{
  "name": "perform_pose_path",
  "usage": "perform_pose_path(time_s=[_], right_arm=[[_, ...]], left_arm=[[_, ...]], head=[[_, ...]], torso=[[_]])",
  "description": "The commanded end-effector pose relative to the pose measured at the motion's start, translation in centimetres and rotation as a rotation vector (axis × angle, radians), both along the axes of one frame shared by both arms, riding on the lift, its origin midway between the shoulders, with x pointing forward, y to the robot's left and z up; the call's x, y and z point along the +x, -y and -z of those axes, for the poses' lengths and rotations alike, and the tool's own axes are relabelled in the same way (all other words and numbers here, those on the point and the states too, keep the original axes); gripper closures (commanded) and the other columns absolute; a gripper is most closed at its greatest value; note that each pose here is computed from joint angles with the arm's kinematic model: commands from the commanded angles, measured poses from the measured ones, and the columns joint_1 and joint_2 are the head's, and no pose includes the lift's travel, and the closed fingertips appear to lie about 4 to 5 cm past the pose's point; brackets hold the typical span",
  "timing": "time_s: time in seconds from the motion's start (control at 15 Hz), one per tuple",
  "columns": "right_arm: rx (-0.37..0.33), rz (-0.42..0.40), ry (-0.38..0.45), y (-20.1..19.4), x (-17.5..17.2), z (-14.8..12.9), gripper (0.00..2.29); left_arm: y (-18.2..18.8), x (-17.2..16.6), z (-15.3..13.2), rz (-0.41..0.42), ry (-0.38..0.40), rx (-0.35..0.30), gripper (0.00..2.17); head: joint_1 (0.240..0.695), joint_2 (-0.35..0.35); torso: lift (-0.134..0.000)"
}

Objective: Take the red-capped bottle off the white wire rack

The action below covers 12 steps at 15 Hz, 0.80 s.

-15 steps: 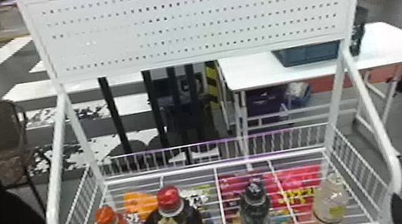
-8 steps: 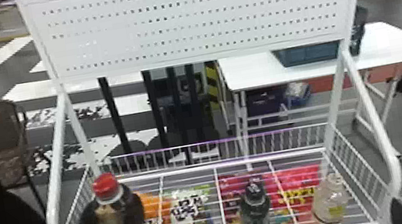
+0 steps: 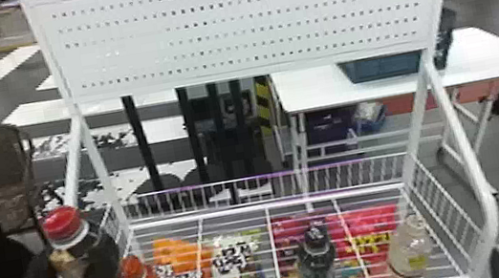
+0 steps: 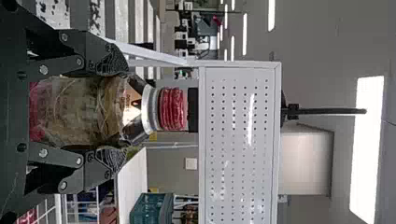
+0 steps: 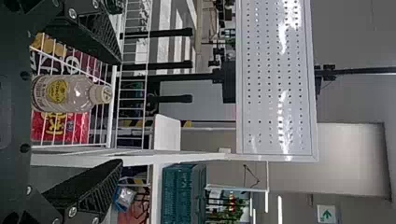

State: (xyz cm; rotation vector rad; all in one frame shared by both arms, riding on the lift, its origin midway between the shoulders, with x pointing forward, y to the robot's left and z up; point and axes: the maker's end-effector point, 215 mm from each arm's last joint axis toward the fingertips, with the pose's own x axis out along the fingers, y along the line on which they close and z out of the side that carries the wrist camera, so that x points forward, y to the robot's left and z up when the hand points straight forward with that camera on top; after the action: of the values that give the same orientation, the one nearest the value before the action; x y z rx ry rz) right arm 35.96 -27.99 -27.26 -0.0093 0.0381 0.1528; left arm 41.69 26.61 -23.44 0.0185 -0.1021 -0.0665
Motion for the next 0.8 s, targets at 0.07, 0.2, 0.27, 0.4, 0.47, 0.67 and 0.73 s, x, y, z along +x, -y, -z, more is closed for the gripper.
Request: perform_pose_path(time_s=[0.07,0.2,0.27,0.4,0.47,0.67,0.73], right_arm=[[-0.001,0.000,0.001,0.01,0.10,0.04,0.14],[-0.001,0.002,-0.001,0.05,0.08,0.13,0.14],[0.001,0.002,-0.001,0.04,0.08,0.13,0.14],[0.002,0.001,0.001,0.02,0.09,0.04,0.14],[0.003,0.000,0.004,-0.03,0.10,-0.13,0.14],[0.005,0.002,0.011,-0.05,0.23,-0.45,0.14],[0.005,0.002,0.011,-0.03,0.26,-0.42,0.14]], left_arm=[[-0.86,-0.14,0.73,-0.027,-0.011,0.011,1.34],[-1.33,0.14,1.01,-0.043,-0.011,0.008,1.34],[-1.46,0.19,1.19,-0.047,-0.015,0.010,1.34],[-1.47,0.22,1.04,-0.049,-0.012,0.009,1.34],[-1.46,0.18,1.01,-0.049,-0.010,0.010,1.34],[-1.34,-0.11,0.96,-0.048,-0.010,0.010,1.34],[-1.28,-0.16,0.85,-0.047,-0.008,0.011,1.34]], head=[[0.499,0.000],[0.499,0.000],[0.499,0.000],[0.499,0.000],[0.499,0.000],[0.499,0.000],[0.499,0.000]], torso=[[0.000],[0.000],[0.000],[0.000],[0.000],[0.000],[0.000]])
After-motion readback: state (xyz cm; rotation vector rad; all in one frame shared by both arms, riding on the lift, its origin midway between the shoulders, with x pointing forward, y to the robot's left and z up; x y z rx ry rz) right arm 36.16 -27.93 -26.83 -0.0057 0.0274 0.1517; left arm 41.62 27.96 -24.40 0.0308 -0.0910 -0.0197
